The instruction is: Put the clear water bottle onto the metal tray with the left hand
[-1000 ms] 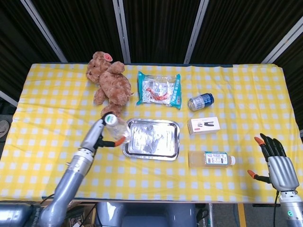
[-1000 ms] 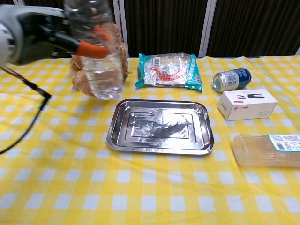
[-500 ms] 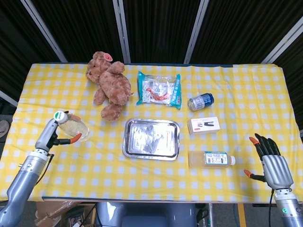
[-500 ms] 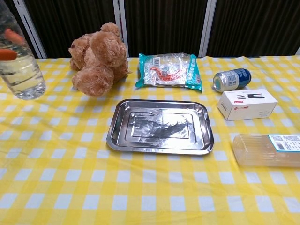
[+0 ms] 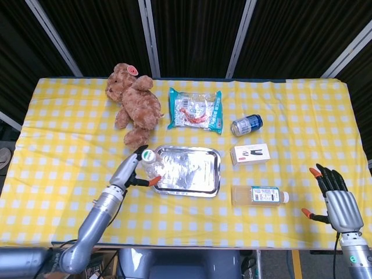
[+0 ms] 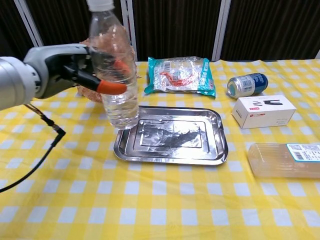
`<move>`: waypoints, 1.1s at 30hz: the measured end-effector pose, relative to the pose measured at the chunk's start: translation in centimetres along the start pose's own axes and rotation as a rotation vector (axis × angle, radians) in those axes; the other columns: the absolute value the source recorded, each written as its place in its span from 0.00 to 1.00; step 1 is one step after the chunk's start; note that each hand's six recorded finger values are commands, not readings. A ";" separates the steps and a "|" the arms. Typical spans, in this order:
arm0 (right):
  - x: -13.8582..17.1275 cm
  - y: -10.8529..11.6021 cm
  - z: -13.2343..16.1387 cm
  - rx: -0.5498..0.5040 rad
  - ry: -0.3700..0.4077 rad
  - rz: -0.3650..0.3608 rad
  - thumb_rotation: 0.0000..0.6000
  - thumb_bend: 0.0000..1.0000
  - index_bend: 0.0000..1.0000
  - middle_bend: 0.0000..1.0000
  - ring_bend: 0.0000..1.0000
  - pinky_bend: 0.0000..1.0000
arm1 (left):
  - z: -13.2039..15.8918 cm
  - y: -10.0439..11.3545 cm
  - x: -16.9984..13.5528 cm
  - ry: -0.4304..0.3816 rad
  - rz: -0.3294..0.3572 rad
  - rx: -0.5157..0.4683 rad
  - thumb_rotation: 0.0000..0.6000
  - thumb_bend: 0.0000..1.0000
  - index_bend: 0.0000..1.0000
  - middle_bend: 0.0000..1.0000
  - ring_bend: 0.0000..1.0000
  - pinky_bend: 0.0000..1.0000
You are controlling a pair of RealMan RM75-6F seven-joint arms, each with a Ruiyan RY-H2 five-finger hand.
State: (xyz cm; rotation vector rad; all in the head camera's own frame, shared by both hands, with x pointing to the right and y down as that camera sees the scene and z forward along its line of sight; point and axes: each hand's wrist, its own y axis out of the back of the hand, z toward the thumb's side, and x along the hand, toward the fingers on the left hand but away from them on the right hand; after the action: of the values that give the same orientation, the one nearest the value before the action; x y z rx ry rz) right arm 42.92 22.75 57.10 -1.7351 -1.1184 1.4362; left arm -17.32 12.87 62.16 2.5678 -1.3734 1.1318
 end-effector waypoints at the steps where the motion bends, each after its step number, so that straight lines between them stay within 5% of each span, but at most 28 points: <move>1: 0.0 0.0 0.0 -0.004 -0.001 0.002 1.00 0.05 0.10 0.00 0.00 0.00 | 0.5 -0.9 0.4 -0.004 0.002 0.008 1.00 0.46 0.54 0.53 0.04 0.03; 13: 0.0 0.0 -0.4 -0.008 -0.008 0.004 1.00 0.05 0.10 0.00 0.00 0.00 | 0.9 -5.7 5.4 0.032 0.078 0.070 1.00 0.46 0.55 0.53 0.04 0.03; 25: -0.2 0.0 -1.0 -0.010 -0.023 0.007 1.00 0.05 0.10 0.00 0.00 0.00 | -0.5 -9.2 7.7 0.061 0.029 0.038 1.00 0.45 0.54 0.50 0.04 0.03; 33: -0.2 0.1 -1.0 -0.011 -0.025 0.002 1.00 0.05 0.10 0.00 0.00 0.00 | -1.6 -9.3 7.7 0.069 -0.006 0.026 1.00 0.30 0.46 0.39 0.02 0.03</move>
State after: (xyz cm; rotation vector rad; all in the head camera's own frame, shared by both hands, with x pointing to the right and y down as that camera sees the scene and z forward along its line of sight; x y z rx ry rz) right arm 43.93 22.63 57.29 -1.7311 -1.1400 1.4588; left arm -8.79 13.59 70.84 2.5227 -1.3449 1.2321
